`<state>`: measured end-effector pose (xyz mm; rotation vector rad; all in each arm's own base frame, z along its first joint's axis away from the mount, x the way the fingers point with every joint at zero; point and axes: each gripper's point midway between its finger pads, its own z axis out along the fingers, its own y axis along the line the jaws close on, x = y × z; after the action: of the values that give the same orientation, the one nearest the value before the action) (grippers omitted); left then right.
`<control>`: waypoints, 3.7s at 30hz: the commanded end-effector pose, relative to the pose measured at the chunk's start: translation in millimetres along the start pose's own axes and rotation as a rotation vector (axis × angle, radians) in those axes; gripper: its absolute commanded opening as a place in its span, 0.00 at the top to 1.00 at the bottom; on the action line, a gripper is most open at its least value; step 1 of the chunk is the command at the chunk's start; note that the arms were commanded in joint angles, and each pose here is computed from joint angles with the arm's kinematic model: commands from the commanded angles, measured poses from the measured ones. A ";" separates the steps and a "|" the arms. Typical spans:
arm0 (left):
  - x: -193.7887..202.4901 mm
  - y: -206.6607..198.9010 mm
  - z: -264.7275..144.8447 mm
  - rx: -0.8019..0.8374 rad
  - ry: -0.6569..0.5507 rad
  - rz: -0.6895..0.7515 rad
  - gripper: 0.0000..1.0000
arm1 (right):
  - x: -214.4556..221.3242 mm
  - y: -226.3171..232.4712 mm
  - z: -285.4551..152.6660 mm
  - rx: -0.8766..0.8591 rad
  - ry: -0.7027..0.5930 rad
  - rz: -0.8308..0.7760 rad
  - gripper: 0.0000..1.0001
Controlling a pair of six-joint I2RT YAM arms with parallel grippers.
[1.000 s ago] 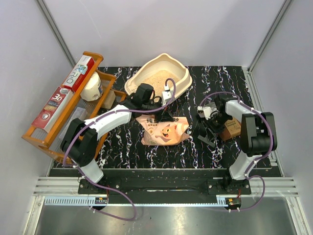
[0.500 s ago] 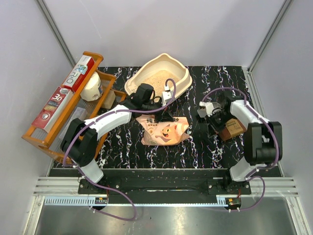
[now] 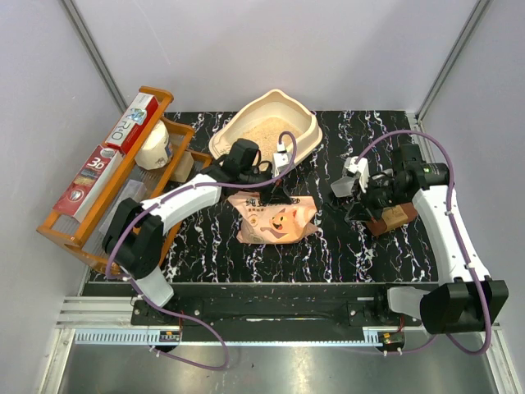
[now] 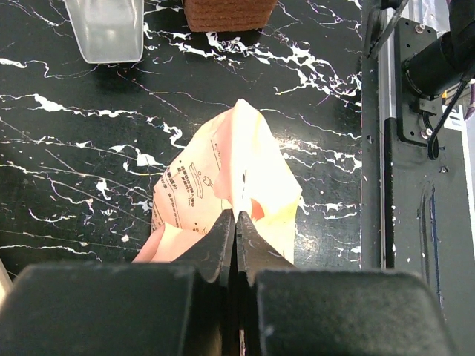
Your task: Fill the litter box with clean litter
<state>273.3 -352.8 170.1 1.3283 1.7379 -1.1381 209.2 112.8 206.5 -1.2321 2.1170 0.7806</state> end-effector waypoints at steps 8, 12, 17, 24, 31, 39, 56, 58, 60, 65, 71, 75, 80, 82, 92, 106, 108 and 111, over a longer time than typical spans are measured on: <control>-33.3 -1.2 2.3 0.028 -0.069 0.022 1.00 | -36.7 -13.0 20.3 -0.102 -0.057 -0.080 1.00; -31.6 -6.4 3.6 0.061 -0.061 0.007 1.00 | -42.6 -22.4 42.0 -0.105 -0.043 -0.092 1.00; -32.1 -8.6 3.2 0.081 -0.057 0.010 1.00 | -49.8 -38.4 54.0 -0.072 -0.064 -0.039 1.00; -32.7 -8.0 5.1 0.100 -0.047 0.004 1.00 | -47.9 -41.7 61.0 -0.070 -0.064 -0.060 1.00; -30.7 -5.6 7.7 0.104 -0.030 -0.020 1.00 | -57.5 -21.6 50.4 -0.106 -0.119 -0.098 1.00; -36.1 -3.8 6.7 0.096 -0.041 -0.011 1.00 | -28.4 -15.4 56.7 -0.110 -0.033 -0.067 1.00; -47.6 -11.1 5.6 0.159 -0.064 0.009 0.61 | -37.8 -44.0 79.8 -0.070 -0.020 -0.043 1.00; -50.6 -10.9 7.9 0.178 -0.068 0.006 0.58 | -36.9 -44.5 80.3 -0.067 -0.018 -0.040 1.00; -52.9 -10.4 10.8 0.193 -0.070 0.001 0.58 | -36.1 -44.7 81.1 -0.068 -0.017 -0.036 1.00; -50.5 -10.3 17.7 0.211 -0.070 -0.005 0.58 | -37.7 -45.4 80.0 -0.055 -0.024 -0.033 1.00; -44.4 -8.9 24.9 0.218 -0.061 -0.015 0.59 | -36.5 -43.0 78.1 -0.049 -0.022 -0.031 1.00; -44.5 -9.5 30.2 0.228 -0.066 -0.017 0.64 | -36.1 -43.9 77.0 -0.040 -0.020 -0.030 1.00; -42.8 -9.2 32.1 0.232 -0.065 -0.016 0.86 | -35.8 -43.6 77.2 -0.041 -0.020 -0.031 1.00; -42.8 -9.0 31.5 0.232 -0.066 -0.012 0.98 | -35.3 -43.8 77.5 -0.041 -0.018 -0.025 1.00; -44.1 -7.8 27.7 0.201 -0.060 0.054 1.00 | -25.3 -32.0 54.2 0.013 -0.033 -0.068 0.42; -55.1 -15.2 23.5 0.184 -0.085 0.150 1.00 | -29.8 -40.9 76.6 -0.070 -0.058 -0.010 0.38; -55.1 -14.7 23.7 0.181 -0.086 0.146 1.00 | -33.9 -42.5 77.9 -0.082 -0.069 -0.011 0.39; -54.7 -13.9 24.3 0.178 -0.086 0.141 1.00 | -37.6 -42.1 80.7 -0.107 -0.082 0.002 0.41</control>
<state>273.6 -390.4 175.5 1.4413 1.6542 -1.3173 262.4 164.4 148.5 -1.2405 2.1300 0.9085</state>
